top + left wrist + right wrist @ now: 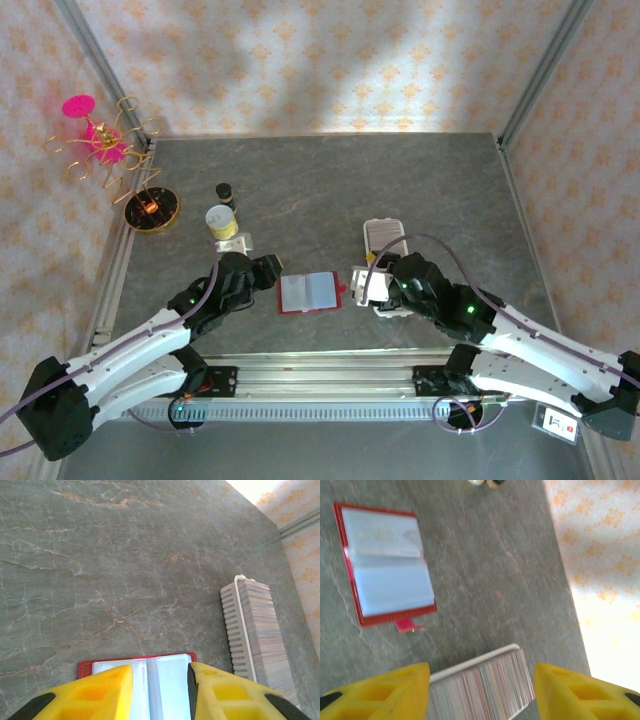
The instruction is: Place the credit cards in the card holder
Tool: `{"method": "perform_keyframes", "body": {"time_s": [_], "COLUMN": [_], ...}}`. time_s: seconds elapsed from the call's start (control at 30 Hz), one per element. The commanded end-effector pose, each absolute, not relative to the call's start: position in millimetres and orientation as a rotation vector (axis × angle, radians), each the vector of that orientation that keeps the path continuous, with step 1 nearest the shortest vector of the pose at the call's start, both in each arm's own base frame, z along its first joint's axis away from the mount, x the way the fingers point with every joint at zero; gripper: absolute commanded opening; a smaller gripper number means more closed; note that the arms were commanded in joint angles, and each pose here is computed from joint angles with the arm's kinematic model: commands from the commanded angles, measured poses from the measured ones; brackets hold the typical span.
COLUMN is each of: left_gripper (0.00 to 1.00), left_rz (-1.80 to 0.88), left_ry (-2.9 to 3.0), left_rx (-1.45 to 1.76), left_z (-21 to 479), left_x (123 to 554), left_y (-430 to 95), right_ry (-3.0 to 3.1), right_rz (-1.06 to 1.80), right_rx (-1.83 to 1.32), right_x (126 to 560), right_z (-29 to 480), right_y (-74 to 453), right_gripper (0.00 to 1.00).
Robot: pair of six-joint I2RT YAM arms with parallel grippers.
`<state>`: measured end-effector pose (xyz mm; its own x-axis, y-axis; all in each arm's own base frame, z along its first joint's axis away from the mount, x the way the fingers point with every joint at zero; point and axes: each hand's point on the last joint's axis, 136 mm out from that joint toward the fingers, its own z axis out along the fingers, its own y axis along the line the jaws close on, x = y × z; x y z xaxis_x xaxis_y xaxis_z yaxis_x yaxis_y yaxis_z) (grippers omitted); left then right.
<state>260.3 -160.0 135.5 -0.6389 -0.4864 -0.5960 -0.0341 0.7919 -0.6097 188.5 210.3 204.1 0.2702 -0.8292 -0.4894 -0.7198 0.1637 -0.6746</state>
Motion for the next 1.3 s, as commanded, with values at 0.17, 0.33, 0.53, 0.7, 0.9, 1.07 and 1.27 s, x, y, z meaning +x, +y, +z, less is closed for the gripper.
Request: {"method": "perform_keyframes", "body": {"time_s": [0.17,0.33,0.53,0.7,0.9,1.07,1.27], "left_gripper": [0.40,0.40,0.41,0.41,0.41,0.41,0.41], "left_rz": [-0.758,-0.814,-0.858,-0.868,-0.877,-0.893,-0.892], "left_ry": [2.186,2.177,2.171,2.195,2.195,2.200,2.212], "left_rx": [-0.333,-0.332,-0.344,-0.350,-0.375,-0.379,-0.387], "left_z": [128.9,127.8,124.5,117.0,110.9,108.3,103.9], "left_x": [259.1,253.4,248.8,244.5,238.9,236.6,234.7], "left_y": [-167.1,-169.7,-171.0,-171.2,-166.7,-167.5,-166.7], "right_ry": [1.517,1.519,1.534,1.540,1.578,1.578,1.601], "right_rz": [-0.426,-0.462,-0.479,-0.499,-0.470,-0.452,-0.424], "right_rx": [-1.750,-1.775,-1.800,-1.819,-1.910,-1.911,-1.966], "right_x": [194.6,198.7,201.0,205.0,201.2,204.6,205.4], "right_z": [148.2,134.5,127.2,111.2,92.3,83.3,68.8], "right_y": [167.7,157.9,150.3,145.8,138.5,142.0,146.2], "right_gripper": [0.56,0.55,0.53,0.54,0.59,0.58,0.53]}}
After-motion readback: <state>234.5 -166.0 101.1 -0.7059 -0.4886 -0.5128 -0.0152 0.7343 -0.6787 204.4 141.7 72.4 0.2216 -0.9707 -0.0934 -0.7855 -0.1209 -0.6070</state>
